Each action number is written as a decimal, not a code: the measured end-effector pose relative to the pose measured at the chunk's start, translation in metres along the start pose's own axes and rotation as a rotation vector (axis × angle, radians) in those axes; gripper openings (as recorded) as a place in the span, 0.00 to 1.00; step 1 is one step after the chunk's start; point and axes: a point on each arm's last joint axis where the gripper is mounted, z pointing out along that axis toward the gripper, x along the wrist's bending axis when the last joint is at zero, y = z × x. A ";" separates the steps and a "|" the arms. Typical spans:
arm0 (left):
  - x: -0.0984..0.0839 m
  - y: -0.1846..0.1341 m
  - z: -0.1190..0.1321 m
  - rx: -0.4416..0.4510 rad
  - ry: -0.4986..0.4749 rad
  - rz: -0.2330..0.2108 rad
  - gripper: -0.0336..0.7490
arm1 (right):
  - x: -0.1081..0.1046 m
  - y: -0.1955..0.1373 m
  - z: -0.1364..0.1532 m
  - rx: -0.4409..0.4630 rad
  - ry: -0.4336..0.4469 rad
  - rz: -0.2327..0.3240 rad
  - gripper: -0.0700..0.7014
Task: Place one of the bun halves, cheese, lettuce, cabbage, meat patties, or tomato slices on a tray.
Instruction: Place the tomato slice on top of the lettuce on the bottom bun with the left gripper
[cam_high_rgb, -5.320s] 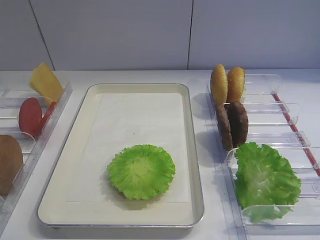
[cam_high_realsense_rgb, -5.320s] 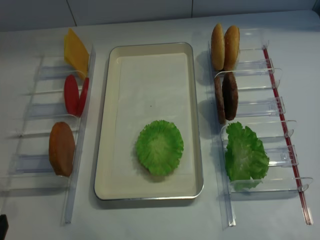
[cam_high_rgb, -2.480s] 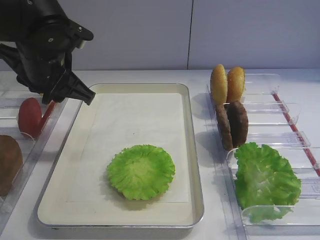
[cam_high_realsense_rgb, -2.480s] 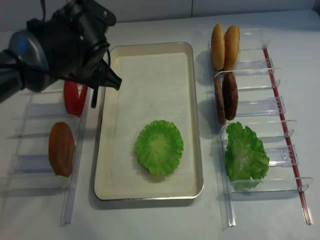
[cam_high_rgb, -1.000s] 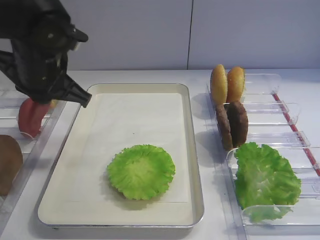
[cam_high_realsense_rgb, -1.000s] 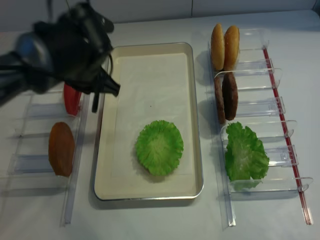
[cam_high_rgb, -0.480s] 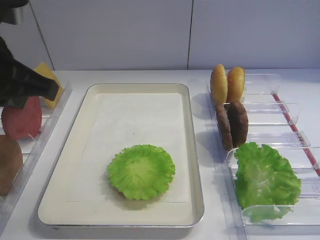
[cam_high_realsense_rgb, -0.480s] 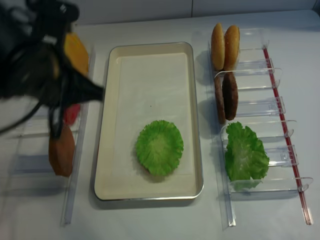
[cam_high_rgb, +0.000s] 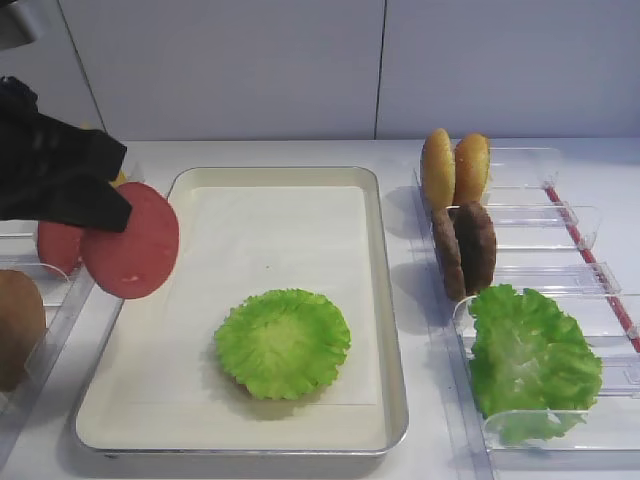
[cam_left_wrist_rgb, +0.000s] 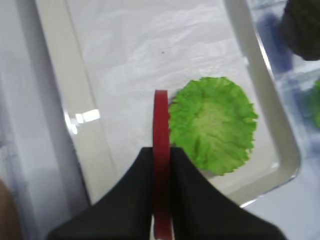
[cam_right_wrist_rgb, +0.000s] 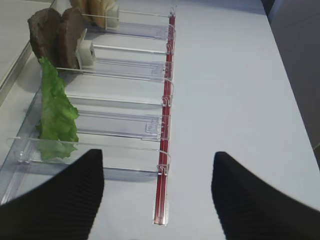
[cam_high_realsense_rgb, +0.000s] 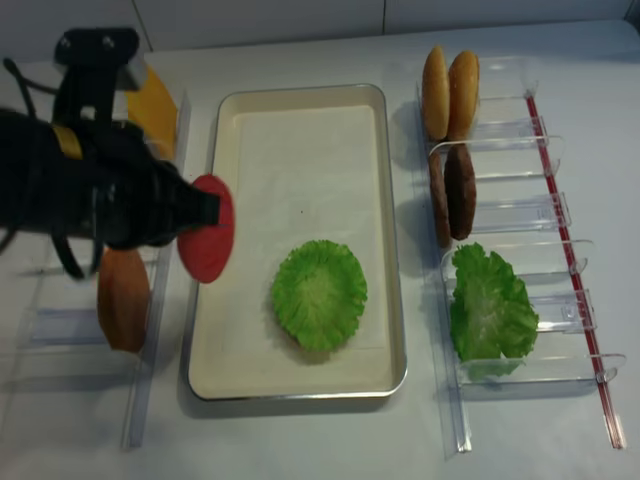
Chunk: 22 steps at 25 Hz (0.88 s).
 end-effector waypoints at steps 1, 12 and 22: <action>0.002 0.002 0.002 0.008 -0.063 -0.004 0.12 | 0.000 0.000 0.000 0.000 0.000 0.000 0.72; 0.010 0.012 0.052 0.062 -0.529 -0.164 0.12 | 0.000 0.000 0.000 0.000 0.000 0.000 0.72; 0.016 -0.022 0.089 0.099 -0.654 -0.288 0.12 | 0.000 0.000 0.000 0.000 -0.002 -0.001 0.72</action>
